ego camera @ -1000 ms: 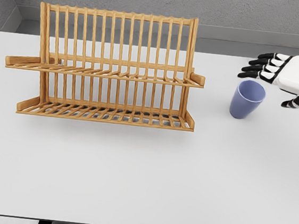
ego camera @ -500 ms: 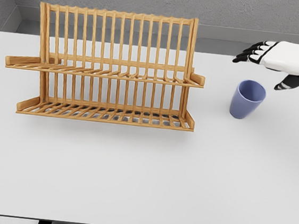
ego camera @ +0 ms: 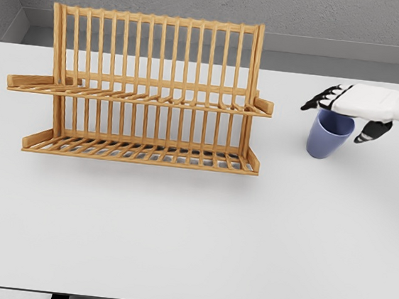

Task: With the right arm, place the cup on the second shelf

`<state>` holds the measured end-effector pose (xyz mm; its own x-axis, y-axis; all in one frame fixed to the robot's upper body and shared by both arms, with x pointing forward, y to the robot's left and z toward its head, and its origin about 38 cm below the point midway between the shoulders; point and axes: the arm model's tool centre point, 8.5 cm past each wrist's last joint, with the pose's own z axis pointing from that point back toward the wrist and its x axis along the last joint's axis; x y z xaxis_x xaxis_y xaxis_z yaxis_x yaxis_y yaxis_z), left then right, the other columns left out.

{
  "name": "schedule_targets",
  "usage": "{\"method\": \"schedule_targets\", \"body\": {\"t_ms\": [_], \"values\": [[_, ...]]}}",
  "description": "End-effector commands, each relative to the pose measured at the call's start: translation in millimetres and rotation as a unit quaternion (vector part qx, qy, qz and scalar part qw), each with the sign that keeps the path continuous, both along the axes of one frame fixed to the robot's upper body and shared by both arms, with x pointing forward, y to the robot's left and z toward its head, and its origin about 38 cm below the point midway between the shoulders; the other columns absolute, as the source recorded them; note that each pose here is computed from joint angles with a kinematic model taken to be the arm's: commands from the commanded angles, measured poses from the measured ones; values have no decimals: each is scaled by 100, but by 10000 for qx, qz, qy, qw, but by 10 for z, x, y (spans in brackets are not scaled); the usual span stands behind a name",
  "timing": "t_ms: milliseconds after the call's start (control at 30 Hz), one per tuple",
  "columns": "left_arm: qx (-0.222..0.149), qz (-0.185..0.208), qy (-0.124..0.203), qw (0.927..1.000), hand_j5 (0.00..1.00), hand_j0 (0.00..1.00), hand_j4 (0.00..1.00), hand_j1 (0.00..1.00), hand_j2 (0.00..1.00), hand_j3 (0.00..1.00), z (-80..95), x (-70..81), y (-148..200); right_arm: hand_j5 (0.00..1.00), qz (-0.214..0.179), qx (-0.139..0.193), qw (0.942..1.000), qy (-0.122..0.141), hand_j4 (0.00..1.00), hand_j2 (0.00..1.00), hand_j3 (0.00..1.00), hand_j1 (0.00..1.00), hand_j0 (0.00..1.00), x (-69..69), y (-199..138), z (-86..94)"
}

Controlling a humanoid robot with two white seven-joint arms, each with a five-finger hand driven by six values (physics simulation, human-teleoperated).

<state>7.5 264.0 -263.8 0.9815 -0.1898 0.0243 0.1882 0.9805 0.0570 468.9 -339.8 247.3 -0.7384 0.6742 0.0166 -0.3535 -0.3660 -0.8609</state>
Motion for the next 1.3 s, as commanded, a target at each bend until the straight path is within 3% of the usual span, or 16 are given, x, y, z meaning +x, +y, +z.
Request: {"method": "schedule_targets", "body": {"t_ms": [0, 133, 233, 467, 667, 800, 1267], "values": [[0, 0, 1, 10000, 100, 100, 100, 100, 100, 100, 0, -1, 1, 100, -22, 44, 10000, 35, 100, 100, 100, 100, 100, 18, 15, -28], [0, 0, 1, 10000, 100, 100, 100, 100, 100, 100, 0, -1, 1, 100, 0, 50, 10000, 39, 100, 100, 100, 100, 100, 18, 35, -34], [-2, -1, -6, 10000, 100, 100, 100, 100, 100, 100, 0, 4, -1, 100, 92, 24, 9998, 153, 100, 100, 100, 100, 100, 7, 115, -135], [-2, -1, -6, 10000, 100, 100, 100, 100, 100, 100, 0, 4, -1, 100, 125, 43, 9998, 122, 100, 100, 100, 100, 100, 20, 149, -111], [0, 0, 1, 10000, 100, 100, 100, 100, 100, 100, 0, -1, 1, 100, -149, -112, 9997, 170, 100, 100, 100, 100, 100, 82, -23, -170], [-2, -1, -6, 10000, 100, 100, 100, 100, 100, 100, 0, 4, -1, 100, -74, -159, 9998, 55, 100, 100, 100, 100, 100, 132, 61, -106], [0, 0, 1, 10000, 100, 100, 100, 100, 100, 100, 0, -1, 1, 100, 12, -181, 9998, 106, 100, 100, 100, 100, 100, 107, 115, -156]]}}
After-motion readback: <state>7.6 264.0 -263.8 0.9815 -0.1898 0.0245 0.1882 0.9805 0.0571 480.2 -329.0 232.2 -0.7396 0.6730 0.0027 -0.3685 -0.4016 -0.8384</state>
